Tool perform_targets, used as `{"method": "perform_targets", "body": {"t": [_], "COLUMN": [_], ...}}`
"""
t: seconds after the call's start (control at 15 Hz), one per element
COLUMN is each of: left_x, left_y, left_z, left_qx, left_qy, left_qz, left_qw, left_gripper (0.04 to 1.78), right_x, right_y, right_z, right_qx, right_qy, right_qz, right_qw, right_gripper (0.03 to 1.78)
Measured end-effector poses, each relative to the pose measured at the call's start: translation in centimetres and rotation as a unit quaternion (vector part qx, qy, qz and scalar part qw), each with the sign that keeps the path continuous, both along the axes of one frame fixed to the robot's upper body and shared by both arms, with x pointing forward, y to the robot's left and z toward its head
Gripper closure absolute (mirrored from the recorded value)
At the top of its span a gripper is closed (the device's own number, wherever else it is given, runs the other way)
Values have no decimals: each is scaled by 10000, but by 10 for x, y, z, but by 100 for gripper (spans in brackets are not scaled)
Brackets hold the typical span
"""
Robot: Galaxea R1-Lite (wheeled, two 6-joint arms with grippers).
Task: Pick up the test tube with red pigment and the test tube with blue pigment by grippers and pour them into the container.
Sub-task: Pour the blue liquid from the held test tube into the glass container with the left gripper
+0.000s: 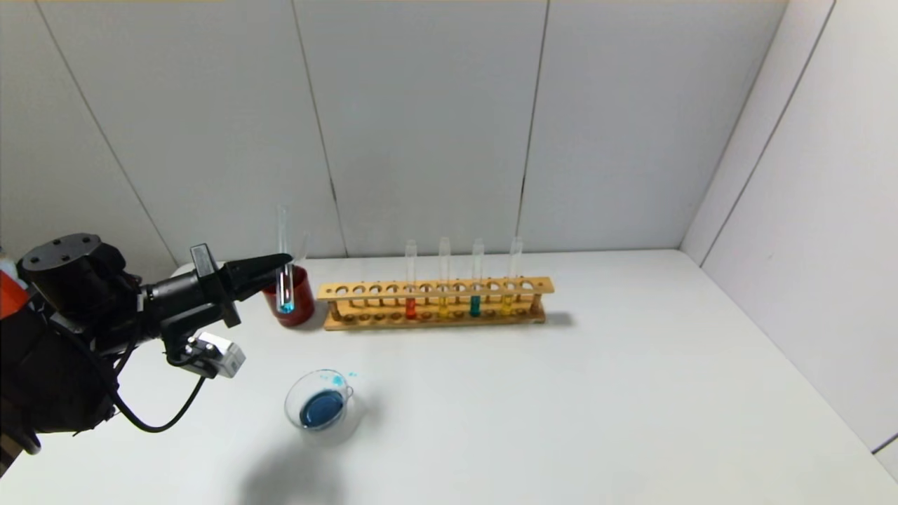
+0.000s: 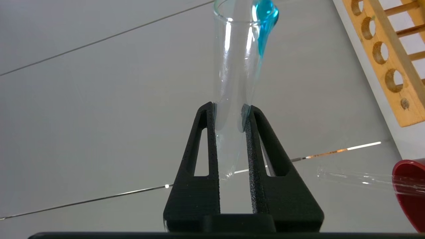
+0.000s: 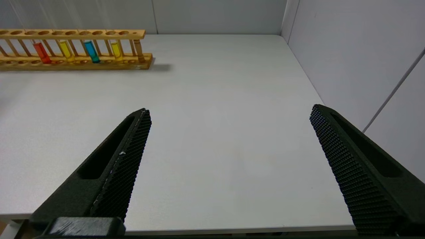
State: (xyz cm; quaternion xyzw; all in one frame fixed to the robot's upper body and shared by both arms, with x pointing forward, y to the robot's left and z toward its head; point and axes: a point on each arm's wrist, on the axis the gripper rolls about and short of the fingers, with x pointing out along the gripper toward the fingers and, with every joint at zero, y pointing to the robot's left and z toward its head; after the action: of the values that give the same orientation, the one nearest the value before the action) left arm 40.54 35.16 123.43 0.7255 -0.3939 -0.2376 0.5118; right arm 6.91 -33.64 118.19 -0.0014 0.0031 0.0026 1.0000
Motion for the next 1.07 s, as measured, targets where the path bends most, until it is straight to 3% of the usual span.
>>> {"method": "perform_targets", "body": {"t": [1.07], "left_x": [0], "left_y": [6], "left_z": [4], "left_qx": [255], "left_qy": [-424], "left_qz": [165], "left_qw": [9986], "left_gripper": [152], "right_x": [0], "right_y": [0], "right_z": [0], "right_qx": [0], "right_qy": [-2], "right_qz": [2], "right_qw": [10000], "right_gripper": [6]}}
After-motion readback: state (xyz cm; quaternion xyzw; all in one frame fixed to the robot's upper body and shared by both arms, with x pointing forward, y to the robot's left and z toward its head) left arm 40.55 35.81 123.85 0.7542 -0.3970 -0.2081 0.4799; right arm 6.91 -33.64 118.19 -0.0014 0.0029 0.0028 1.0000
